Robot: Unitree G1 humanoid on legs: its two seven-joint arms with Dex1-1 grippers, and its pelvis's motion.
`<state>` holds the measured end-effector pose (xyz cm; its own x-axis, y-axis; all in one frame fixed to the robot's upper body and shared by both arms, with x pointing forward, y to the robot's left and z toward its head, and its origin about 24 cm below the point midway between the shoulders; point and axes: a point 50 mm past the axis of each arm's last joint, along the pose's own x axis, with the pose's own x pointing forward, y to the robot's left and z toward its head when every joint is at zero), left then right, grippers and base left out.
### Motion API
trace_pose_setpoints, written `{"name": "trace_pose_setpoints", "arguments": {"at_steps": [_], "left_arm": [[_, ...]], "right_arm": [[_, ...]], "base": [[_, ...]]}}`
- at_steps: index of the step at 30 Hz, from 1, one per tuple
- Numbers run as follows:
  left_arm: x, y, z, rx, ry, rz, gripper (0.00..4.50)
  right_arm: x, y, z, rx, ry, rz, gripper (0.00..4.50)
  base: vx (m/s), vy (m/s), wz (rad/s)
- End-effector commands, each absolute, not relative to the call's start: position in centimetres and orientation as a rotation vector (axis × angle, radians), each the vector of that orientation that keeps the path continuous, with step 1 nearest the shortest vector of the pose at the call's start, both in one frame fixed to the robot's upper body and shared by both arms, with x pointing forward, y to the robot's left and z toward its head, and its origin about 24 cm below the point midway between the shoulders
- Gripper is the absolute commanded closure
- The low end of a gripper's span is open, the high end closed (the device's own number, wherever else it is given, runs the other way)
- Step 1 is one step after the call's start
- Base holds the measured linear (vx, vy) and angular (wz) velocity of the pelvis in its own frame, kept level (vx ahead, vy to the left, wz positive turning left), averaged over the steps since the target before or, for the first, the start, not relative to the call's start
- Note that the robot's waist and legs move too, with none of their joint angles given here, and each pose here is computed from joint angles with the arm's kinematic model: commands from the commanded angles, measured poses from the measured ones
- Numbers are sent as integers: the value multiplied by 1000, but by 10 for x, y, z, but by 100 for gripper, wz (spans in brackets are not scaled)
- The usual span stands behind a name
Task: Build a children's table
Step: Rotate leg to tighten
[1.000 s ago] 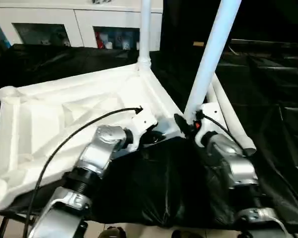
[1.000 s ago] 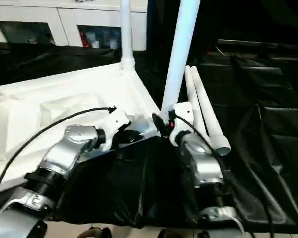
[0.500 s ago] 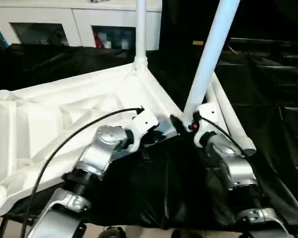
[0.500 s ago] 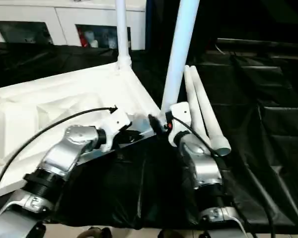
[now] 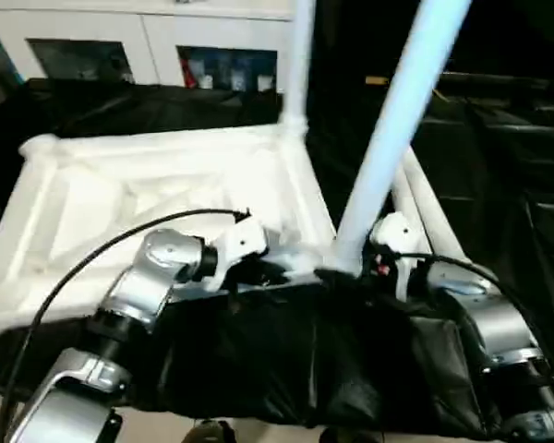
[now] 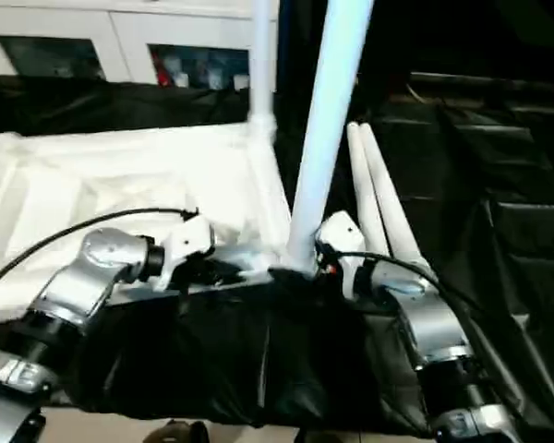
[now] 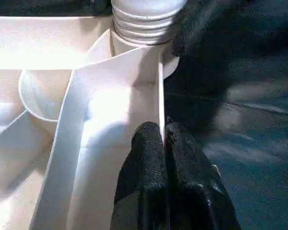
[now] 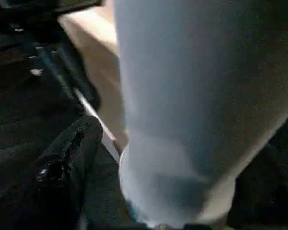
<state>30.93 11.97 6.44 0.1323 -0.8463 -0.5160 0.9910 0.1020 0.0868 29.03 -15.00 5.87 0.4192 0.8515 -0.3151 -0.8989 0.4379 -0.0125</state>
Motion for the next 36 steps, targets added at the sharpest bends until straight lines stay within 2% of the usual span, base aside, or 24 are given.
{"name": "trace_pose_setpoints", "arguments": {"at_steps": [1, 2, 6, 8, 12, 18, 20, 21, 25, 27, 32, 36], "left_arm": [[307, 115, 56, 493, 427, -1456, 450], [307, 117, 56, 503, 430, -1466, 450], [309, 119, 57, 513, 432, -1487, 450], [309, 119, 57, 517, 433, -1496, 450], [309, 120, 56, 519, 438, -1505, 450], [311, 118, 55, 491, 434, -1490, 450], [315, 113, 55, 451, 429, -1421, 450], [318, 108, 54, 433, 432, -1361, 450], [320, 99, 53, 411, 429, -1293, 450], [320, 89, 53, 389, 421, -1254, 450], [314, 56, 53, 358, 395, -1215, 450], [309, 39, 54, 362, 377, -1229, 450]], "right_arm": [[280, -131, 65, -179, 263, 1285, 82], [279, -132, 65, -180, 271, 1302, 105], [278, -133, 66, -190, 293, 1337, 120], [276, -134, 66, -201, 308, 1356, 154], [274, -133, 65, -196, 320, 1373, 177], [271, -130, 61, -159, 330, 1360, 183], [279, -127, 55, -134, 312, 1221, 183], [288, -125, 49, -118, 308, 1082, 183], [297, -121, 41, -84, 321, 919, 184], [303, -115, 34, -38, 345, 783, 184], [310, -88, 26, 41, 353, 589, 184], [315, -74, 30, 63, 315, 518, 184]], "base": [[0, 0, 0], [0, 0, 0], [0, 0, 0], [0, 0, 0], [0, 0, 0], [0, 0, 0], [0, 0, 0], [0, 0, 0], [0, 0, 0], [0, 0, 0], [0, 0, 0], [0, 0, 0]]}}
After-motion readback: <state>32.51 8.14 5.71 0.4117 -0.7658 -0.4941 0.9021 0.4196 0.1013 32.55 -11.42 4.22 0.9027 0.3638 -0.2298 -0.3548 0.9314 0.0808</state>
